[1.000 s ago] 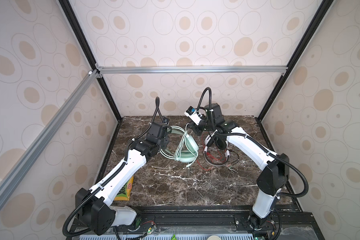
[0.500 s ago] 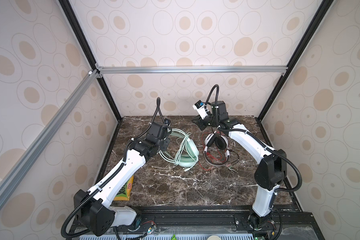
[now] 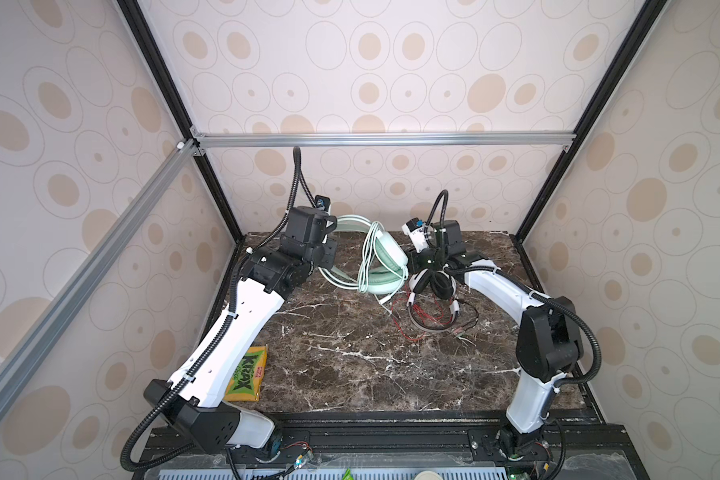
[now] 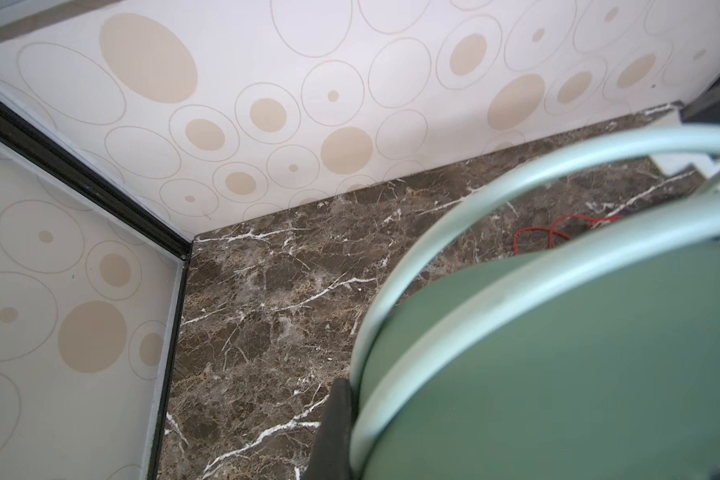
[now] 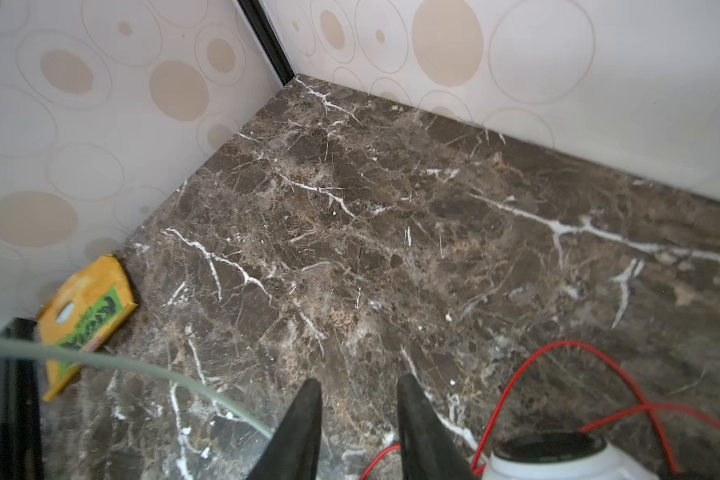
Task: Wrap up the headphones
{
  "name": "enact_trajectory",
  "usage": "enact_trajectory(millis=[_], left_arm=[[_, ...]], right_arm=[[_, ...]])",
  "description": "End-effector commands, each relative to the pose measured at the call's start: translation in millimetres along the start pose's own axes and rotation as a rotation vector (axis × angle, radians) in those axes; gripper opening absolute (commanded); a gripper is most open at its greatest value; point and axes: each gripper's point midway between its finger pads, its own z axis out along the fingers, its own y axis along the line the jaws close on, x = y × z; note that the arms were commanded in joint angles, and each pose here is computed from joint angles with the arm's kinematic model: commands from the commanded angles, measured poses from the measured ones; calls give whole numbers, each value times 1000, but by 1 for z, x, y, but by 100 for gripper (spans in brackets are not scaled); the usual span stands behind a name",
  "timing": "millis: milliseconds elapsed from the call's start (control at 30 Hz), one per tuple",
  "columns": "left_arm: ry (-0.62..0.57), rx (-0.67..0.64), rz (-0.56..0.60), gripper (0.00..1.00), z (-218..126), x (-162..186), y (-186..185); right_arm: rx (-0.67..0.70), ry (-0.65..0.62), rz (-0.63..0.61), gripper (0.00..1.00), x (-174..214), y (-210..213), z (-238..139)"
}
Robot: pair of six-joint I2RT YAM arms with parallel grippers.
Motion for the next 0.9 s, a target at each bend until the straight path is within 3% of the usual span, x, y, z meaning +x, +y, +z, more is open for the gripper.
enact_trajectory(millis=[0, 433, 700, 867], left_arm=[[-74, 14, -137, 0, -18, -33, 7], [-132, 101, -227, 0, -32, -66, 0], [-162, 127, -248, 0, -37, -78, -2], [-171, 151, -255, 0, -39, -82, -5]], right_arm=[[-130, -88, 54, 37, -12, 20, -22], [-228, 13, 54, 39, 69, 50, -12], [-221, 87, -104, 67, 100, 76, 15], [-204, 84, -166, 69, 102, 70, 38]])
